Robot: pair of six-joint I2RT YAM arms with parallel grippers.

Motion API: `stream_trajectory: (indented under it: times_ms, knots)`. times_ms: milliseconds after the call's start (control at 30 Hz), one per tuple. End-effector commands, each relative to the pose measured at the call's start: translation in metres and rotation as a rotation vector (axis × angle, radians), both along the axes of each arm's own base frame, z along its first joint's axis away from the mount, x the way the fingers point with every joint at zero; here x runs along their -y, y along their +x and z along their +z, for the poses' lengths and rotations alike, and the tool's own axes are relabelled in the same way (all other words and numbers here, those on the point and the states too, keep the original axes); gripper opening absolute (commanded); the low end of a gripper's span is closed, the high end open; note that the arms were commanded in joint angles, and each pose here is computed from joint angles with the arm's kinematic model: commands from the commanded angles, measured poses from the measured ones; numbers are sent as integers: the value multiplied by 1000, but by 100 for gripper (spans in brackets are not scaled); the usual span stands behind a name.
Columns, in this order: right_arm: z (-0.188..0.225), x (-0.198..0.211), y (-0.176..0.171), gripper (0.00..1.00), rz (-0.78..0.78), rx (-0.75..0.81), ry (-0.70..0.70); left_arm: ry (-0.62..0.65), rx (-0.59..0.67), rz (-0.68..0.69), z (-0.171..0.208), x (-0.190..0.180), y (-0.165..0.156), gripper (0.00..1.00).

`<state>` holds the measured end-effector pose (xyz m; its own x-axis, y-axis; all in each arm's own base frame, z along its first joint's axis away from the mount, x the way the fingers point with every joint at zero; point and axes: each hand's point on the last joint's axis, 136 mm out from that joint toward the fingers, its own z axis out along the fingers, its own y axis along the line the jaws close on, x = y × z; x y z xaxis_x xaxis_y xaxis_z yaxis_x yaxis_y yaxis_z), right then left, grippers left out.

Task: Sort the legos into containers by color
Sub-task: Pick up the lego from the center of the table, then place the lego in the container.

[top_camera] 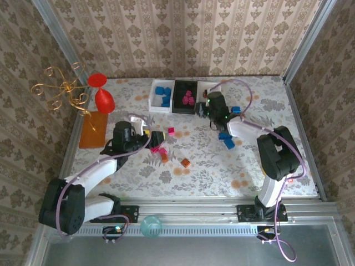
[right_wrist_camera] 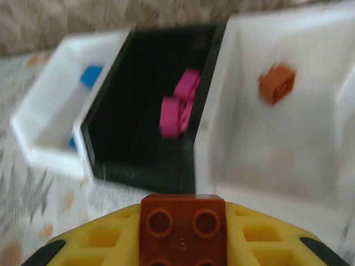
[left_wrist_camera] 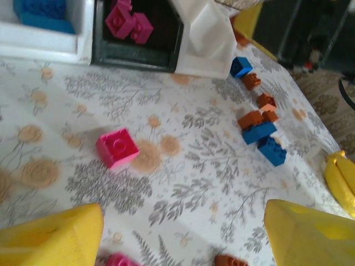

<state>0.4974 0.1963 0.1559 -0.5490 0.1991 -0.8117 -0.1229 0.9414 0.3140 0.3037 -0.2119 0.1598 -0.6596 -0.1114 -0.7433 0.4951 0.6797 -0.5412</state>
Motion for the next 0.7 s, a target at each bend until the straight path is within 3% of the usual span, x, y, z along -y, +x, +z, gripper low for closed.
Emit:
stream_trajectory:
  times_ms: [0, 200, 367, 500, 667]
  knots:
    - [-11, 9, 31, 32, -61, -38, 12, -17, -10, 51, 14, 8, 18, 77]
    - [-30, 20, 80, 38, -107, -100, -23, -25, 24, 25, 0, 18, 20, 77]
    - [-20, 30, 89, 45, -126, -88, -70, 12, 59, 36, -9, 9, 14, 77]
    - [5, 24, 73, 58, -72, -56, -44, 47, 82, 70, -8, 0, 13, 78]
    - [25, -13, 10, 67, 102, -26, -33, 115, 87, 157, -10, -21, 15, 78]
